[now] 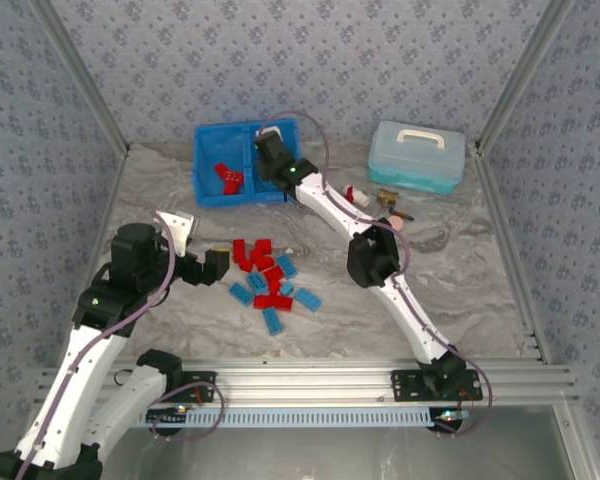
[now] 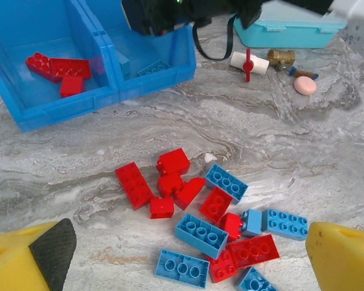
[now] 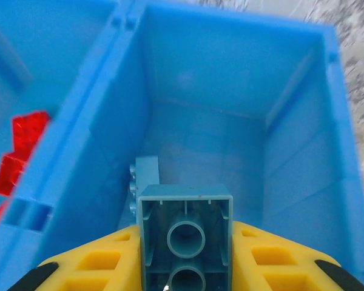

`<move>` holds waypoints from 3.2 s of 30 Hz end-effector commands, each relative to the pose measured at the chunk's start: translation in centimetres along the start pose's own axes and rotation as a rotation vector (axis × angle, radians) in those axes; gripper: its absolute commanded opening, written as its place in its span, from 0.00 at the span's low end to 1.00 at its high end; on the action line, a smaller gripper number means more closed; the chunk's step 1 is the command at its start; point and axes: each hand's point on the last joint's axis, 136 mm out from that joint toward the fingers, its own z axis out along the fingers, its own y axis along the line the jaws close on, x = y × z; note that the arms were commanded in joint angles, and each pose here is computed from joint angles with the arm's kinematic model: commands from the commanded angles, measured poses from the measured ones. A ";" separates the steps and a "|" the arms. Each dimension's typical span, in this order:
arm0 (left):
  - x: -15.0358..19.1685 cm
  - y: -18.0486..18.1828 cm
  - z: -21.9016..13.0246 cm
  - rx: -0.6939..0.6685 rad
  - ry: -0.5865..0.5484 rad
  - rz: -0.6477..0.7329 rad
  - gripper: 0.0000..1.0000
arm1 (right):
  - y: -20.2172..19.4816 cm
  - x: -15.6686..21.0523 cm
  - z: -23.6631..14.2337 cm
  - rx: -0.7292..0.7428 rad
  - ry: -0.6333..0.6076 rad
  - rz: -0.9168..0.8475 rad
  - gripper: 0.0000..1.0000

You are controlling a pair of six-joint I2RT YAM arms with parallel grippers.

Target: Sort the legos into containers by color

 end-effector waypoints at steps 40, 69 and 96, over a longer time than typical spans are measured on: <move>4.4 -4.5 9.4 -0.100 0.197 -0.211 0.99 | -9.7 8.1 -34.7 -0.293 -0.154 0.169 1.00; 17.3 1.2 11.3 -0.538 0.390 -0.539 0.52 | -10.5 13.8 -32.7 -0.242 0.015 0.284 1.00; 19.3 1.5 12.7 -0.543 0.460 -0.535 0.26 | -10.6 14.1 -32.8 -0.231 0.026 0.297 1.00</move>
